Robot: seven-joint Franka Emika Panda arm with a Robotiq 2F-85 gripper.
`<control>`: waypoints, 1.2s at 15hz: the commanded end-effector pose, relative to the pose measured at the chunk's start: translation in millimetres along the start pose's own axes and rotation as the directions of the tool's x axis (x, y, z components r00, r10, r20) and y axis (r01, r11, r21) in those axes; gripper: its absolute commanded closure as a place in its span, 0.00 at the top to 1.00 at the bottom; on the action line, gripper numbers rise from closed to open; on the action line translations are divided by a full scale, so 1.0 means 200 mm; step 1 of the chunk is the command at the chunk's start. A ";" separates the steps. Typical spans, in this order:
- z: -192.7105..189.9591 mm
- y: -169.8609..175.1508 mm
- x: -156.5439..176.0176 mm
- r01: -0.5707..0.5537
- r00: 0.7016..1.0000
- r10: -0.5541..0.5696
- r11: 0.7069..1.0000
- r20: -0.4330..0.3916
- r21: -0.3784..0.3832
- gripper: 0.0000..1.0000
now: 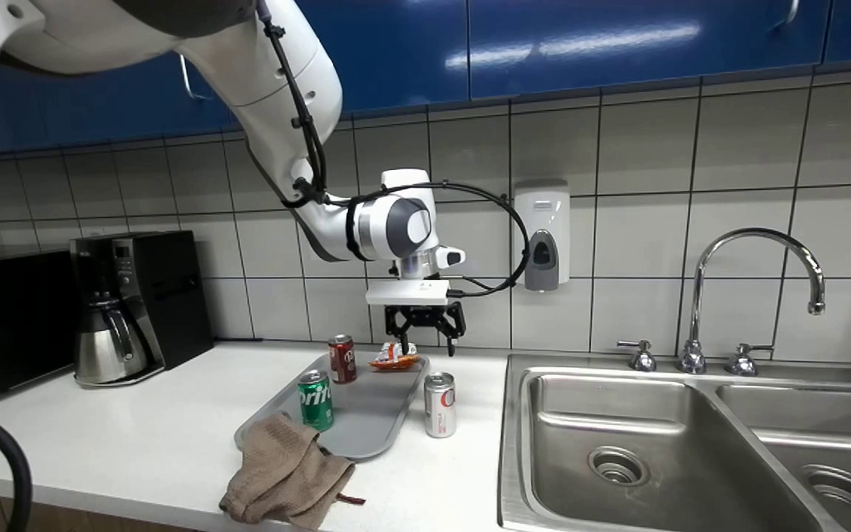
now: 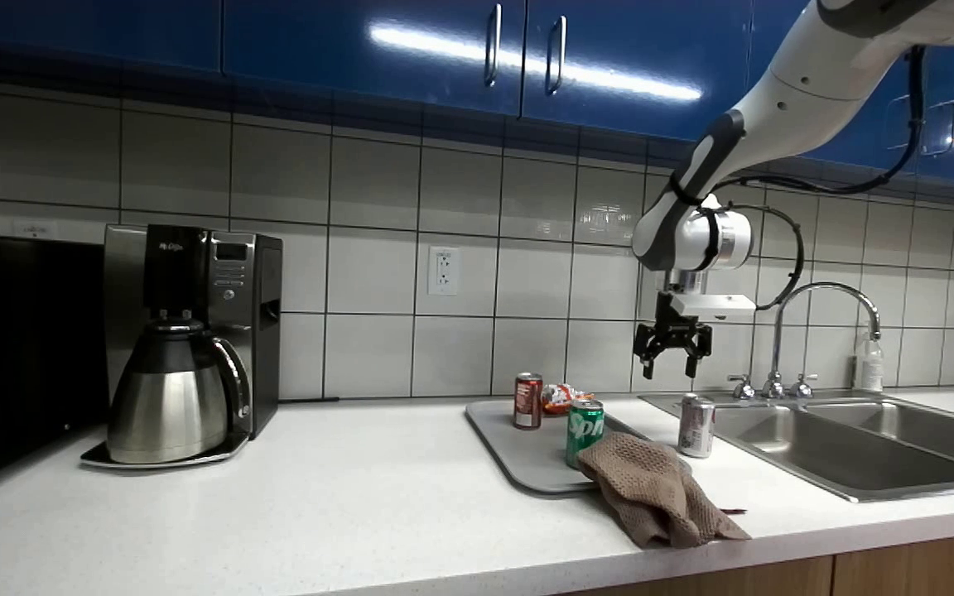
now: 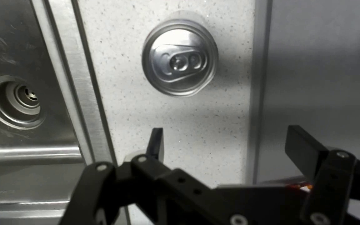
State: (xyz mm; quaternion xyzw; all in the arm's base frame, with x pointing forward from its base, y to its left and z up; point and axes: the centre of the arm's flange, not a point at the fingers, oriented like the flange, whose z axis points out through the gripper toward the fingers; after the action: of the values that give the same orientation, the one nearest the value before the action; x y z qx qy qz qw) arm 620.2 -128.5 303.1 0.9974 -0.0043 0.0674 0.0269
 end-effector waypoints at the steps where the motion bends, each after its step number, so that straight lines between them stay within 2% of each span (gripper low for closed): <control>1: -0.04 -0.13 0.06 0.041 0.999 -0.040 0.999 -0.010 0.027 1.00; 8: -0.04 -0.39 0.10 0.130 0.992 -0.129 0.990 -0.015 0.053 1.00; 18: -0.05 -0.64 0.05 0.231 0.973 -0.232 0.968 -0.011 0.100 1.00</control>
State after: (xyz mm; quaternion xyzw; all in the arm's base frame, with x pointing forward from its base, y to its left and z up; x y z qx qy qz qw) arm 636.6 -7.5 301.5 0.9931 0.0929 0.0718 -0.0016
